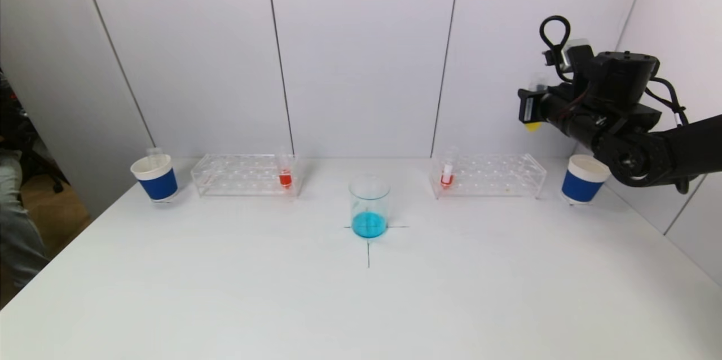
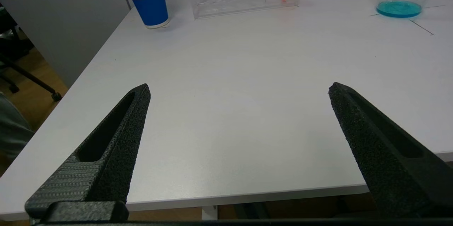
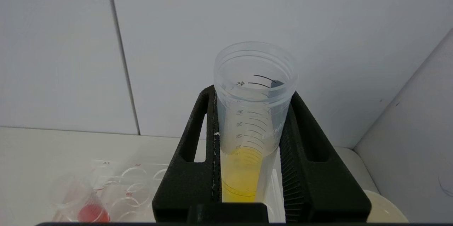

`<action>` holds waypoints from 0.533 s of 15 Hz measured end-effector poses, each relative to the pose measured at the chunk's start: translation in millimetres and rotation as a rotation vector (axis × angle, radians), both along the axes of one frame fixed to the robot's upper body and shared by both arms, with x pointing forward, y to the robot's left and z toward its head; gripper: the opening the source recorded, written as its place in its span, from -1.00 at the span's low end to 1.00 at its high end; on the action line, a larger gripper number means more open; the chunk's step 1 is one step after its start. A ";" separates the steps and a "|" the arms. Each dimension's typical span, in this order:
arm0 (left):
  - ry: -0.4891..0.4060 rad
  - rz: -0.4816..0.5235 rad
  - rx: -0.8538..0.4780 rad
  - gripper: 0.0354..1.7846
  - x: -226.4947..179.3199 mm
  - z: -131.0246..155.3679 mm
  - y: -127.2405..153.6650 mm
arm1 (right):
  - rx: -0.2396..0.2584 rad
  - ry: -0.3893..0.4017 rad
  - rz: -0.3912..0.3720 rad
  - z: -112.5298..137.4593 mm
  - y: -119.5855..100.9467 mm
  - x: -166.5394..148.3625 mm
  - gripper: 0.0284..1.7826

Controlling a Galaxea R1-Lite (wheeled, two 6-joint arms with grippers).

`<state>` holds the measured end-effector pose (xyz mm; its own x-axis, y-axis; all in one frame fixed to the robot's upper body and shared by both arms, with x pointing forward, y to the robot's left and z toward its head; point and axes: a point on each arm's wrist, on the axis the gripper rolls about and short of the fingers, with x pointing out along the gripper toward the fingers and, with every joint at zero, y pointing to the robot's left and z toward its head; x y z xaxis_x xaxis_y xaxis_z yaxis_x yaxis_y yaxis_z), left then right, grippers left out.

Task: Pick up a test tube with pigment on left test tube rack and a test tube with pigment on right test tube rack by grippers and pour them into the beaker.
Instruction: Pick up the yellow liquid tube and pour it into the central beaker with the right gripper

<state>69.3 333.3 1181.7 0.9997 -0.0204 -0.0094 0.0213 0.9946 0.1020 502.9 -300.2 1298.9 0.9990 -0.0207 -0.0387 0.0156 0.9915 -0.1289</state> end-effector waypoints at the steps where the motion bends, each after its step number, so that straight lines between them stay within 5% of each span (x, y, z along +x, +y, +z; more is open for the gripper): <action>1: 0.000 0.000 0.000 0.98 0.0 0.0 0.0 | -0.013 -0.007 0.019 7.4 7.5 -0.5 -0.43; 8: 0.000 0.001 0.000 0.98 0.0 0.0 0.0 | -0.036 -0.079 0.188 72.8 66.7 -14.1 -0.43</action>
<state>69.3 333.3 1181.7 0.9998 -0.0191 -0.0094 0.0200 0.9946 0.1020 488.8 -233.6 1371.7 0.9853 0.1669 0.0377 -0.1582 0.9726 -0.1705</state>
